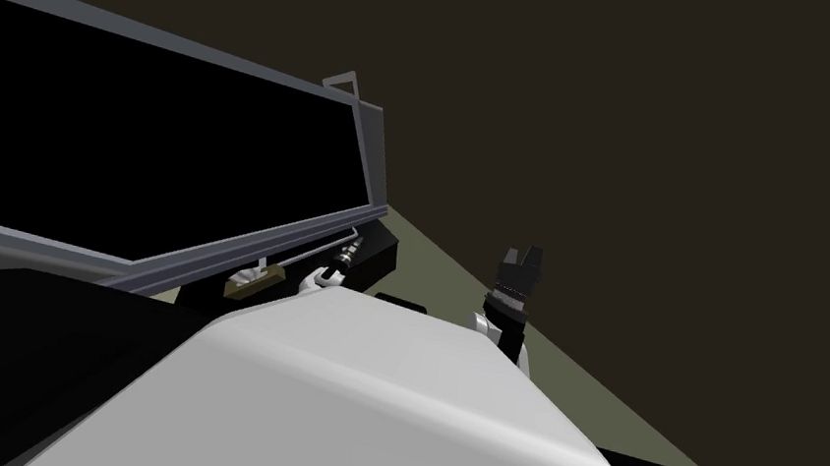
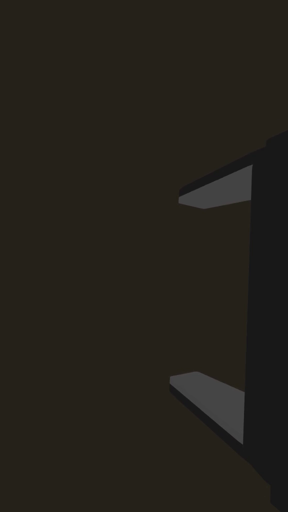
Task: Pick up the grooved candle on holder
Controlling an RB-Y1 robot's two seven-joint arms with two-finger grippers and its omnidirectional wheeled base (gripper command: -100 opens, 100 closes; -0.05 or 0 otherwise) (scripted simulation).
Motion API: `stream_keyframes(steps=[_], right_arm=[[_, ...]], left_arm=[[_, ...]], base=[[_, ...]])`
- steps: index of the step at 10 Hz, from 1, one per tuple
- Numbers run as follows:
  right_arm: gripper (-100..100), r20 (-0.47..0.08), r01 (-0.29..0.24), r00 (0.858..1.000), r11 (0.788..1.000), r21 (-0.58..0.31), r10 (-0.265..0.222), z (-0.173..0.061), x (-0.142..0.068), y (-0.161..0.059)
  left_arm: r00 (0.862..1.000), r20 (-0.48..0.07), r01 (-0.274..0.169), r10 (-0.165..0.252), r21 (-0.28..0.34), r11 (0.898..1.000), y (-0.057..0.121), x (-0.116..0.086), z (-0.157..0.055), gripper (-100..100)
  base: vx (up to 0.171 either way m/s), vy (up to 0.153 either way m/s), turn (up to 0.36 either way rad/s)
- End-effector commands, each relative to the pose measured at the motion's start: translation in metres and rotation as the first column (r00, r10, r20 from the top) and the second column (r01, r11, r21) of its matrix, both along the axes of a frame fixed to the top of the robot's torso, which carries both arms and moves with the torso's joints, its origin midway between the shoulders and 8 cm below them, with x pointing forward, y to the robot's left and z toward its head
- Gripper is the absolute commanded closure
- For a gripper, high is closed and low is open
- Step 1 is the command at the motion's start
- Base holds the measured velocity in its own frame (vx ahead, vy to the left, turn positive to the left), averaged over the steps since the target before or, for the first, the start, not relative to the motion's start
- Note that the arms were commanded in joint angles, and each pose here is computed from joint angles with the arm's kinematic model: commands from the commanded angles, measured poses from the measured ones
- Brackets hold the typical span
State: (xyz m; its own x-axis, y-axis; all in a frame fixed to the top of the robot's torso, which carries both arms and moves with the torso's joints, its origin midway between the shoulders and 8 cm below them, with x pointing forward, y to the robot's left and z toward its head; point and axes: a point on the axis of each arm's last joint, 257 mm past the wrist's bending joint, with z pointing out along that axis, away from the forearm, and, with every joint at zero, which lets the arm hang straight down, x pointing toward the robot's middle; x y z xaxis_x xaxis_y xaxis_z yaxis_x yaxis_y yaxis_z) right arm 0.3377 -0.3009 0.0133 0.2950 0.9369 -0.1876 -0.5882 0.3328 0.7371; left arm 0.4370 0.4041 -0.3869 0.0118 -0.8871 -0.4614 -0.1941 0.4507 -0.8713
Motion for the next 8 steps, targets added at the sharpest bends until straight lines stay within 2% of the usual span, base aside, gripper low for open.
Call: stream_keyframes(steps=[1, 2, 4, 6, 8], right_arm=[[0, 0.0, 0.0, 1.0, 1.0, 0.0, 0.0, 0.0, 0.0, 0.0], [0, 0.0, 0.0, 1.0, 1.0, 0.0, 0.0, 0.0, 0.0, 0.0], [0, 0.0, 0.0, 1.0, 1.0, 0.0, 0.0, 0.0, 0.0, 0.0], [0, 0.0, 0.0, 1.0, 1.0, 0.0, 0.0, 0.0, 0.0, 0.0], [0, 0.0, 0.0, 1.0, 1.0, 0.0, 0.0, 0.0, 0.0, 0.0]], left_arm=[[0.999, -0.04, -0.01, 0.011, 0.009, 1.0, 0.008, -0.006, -0.016, -100], [0.998, -0.061, -0.011, 0.012, 0.03, 1.0, 0.014, -0.005, -0.022, -100], [0.995, -0.095, -0.022, 0.024, 0.028, 0.999, 0.019, -0.014, -0.036, -100], [0.988, -0.152, -0.027, 0.037, 0.067, 0.997, 0.034, -0.019, -0.053, -100], [0.982, -0.183, -0.037, 0.048, 0.066, 0.997, 0.038, -0.029, -0.066, -100]], base=[[0.039, -0.027, 0.001], [0.046, -0.028, 0.003], [0.027, -0.012, 0.0], [0.037, -0.027, 0.007], [0.031, -0.018, 0.001]])
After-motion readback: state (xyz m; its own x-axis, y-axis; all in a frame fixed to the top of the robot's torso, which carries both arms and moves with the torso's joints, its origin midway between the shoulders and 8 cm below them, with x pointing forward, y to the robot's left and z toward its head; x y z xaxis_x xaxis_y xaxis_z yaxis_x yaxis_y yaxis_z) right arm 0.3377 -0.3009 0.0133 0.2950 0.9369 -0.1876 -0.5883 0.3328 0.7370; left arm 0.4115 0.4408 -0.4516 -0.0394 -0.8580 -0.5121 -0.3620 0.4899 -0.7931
